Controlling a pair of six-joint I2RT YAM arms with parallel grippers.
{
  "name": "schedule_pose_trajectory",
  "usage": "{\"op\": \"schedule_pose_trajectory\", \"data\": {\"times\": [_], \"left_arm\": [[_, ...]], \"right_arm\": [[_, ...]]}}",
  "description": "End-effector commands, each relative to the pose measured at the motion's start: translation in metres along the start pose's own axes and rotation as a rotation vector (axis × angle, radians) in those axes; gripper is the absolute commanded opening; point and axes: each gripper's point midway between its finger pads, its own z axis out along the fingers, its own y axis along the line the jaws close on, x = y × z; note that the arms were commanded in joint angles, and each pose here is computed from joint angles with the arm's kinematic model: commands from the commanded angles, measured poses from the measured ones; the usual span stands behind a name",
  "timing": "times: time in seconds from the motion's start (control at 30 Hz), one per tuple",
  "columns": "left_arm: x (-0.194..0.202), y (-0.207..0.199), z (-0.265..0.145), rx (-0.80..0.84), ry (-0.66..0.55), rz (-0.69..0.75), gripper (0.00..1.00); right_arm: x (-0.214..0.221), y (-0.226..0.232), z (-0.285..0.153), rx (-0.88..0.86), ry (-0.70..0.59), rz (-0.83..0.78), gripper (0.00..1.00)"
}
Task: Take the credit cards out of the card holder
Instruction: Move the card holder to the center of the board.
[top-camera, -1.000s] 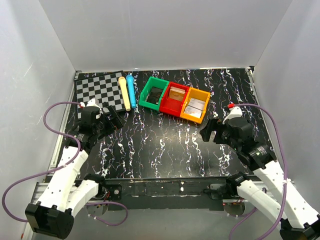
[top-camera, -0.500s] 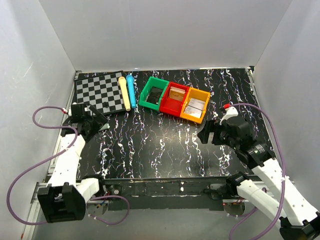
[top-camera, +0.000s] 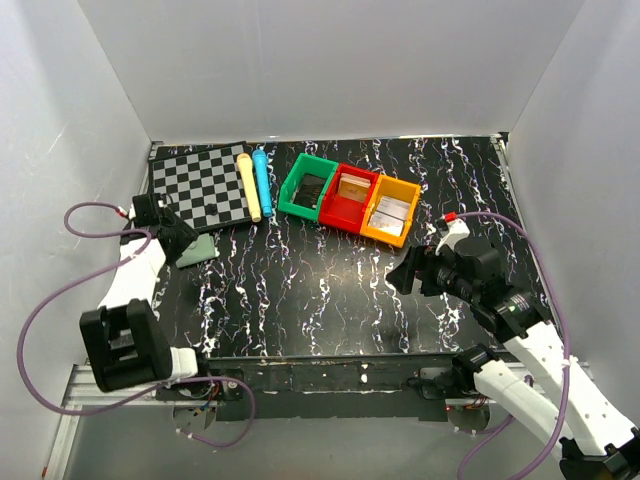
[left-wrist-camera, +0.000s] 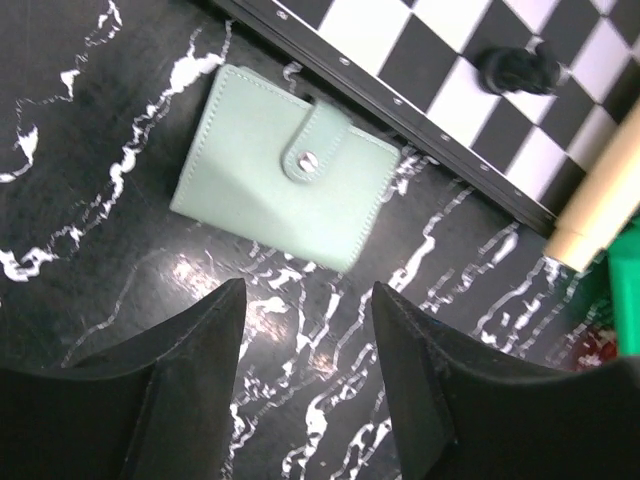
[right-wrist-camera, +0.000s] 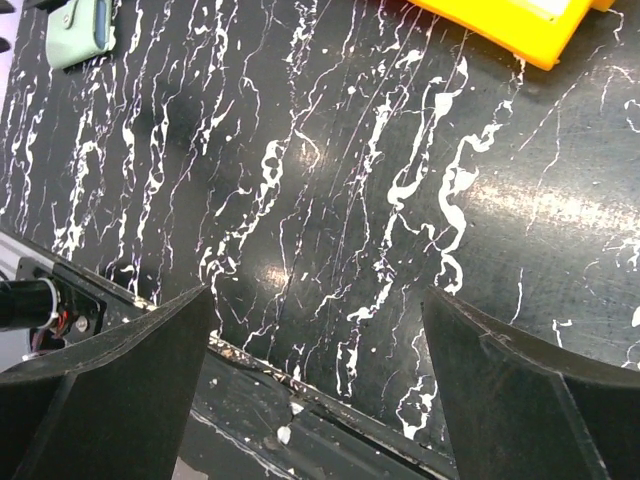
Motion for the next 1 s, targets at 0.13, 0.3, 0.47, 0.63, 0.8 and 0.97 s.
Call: {"op": "schedule_pose_trajectory", "data": {"times": [0.13,0.3,0.47,0.63,0.8,0.97], "left_arm": [[-0.022,0.022,0.028,-0.060,-0.007,-0.006,0.49],[-0.028,0.025,0.043,-0.092,-0.015,-0.005,0.50],[-0.029,0.030,0.059,-0.128,-0.007,-0.004,0.57],[-0.021,0.037,0.072,-0.153,0.027,0.013,0.63],[-0.011,0.034,0.079,-0.147,0.060,0.042,0.70],[0.009,0.033,0.081,-0.154,0.096,0.101,0.66]], "right_arm": [[-0.006,0.014,-0.004,-0.076,-0.034,-0.012,0.93],[-0.002,0.015,-0.002,-0.093,-0.022,-0.012,0.93],[-0.002,0.017,-0.001,-0.099,-0.010,-0.017,0.93],[-0.005,0.017,-0.003,-0.095,-0.019,-0.024,0.93],[-0.006,0.019,-0.002,-0.098,-0.013,-0.028,0.93],[-0.006,0.018,0.000,-0.096,-0.007,-0.027,0.93]]}}
